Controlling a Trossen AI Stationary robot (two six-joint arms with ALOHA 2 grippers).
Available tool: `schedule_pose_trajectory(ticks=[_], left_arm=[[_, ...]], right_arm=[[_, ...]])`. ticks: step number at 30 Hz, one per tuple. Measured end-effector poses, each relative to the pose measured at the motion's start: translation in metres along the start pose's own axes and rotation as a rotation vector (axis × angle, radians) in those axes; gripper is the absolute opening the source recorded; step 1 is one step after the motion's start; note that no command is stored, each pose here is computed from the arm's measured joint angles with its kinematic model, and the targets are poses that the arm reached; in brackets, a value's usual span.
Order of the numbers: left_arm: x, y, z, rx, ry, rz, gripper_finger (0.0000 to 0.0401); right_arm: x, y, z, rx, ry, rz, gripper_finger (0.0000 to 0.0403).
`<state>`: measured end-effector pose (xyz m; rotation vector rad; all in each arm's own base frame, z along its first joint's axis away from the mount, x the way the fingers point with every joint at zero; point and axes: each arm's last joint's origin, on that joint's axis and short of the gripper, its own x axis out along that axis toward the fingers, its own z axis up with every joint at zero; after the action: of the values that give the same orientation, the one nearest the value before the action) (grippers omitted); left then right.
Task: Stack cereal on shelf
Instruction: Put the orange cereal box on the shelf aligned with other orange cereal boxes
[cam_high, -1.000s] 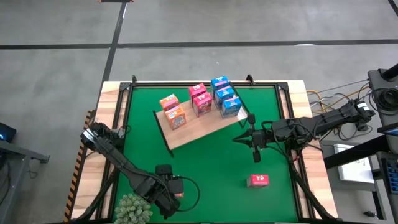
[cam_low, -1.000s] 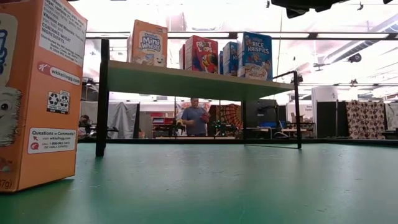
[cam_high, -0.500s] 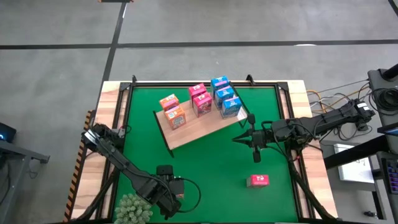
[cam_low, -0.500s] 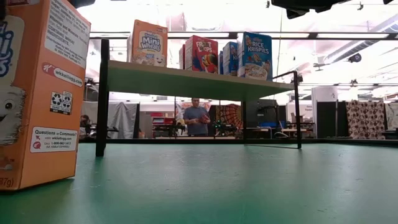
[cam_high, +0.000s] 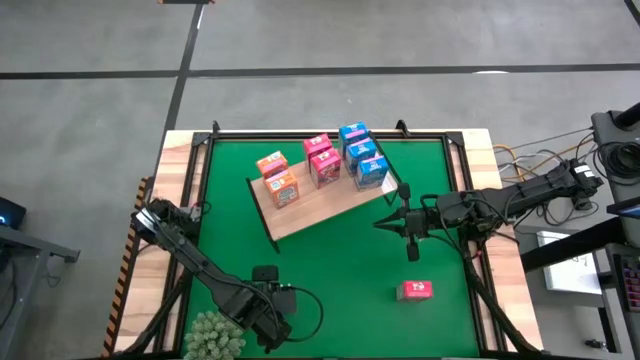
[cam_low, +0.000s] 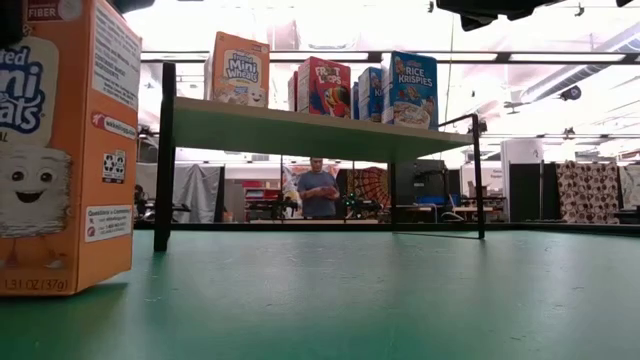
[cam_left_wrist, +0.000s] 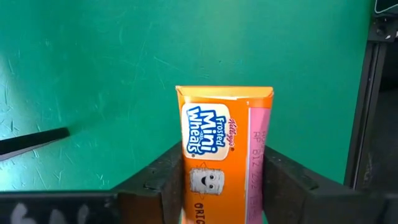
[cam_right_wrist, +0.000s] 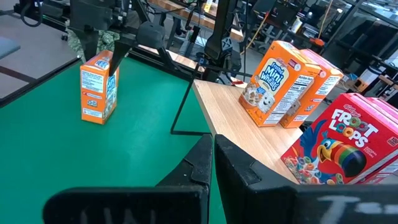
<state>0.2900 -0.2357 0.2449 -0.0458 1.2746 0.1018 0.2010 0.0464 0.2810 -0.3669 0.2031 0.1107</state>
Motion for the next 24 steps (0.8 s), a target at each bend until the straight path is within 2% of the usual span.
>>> schedule_pose_trajectory(ticks=[9, 17, 24], left_arm=[[-0.005, 0.001, 0.001, 0.023, -0.009, -0.008, 0.0131], [-0.017, 0.000, 0.007, 0.070, -0.031, -0.018, 0.0128], [-0.038, 0.003, 0.017, 0.162, -0.092, 0.026, 0.0128]], right_arm=[[0.000, 0.000, -0.001, 0.008, 0.002, 0.000, 0.0009], [0.000, 0.000, -0.001, 0.007, 0.003, 0.001, 0.0009], [0.000, 0.000, -0.001, 0.007, 0.003, 0.001, 0.0009]])
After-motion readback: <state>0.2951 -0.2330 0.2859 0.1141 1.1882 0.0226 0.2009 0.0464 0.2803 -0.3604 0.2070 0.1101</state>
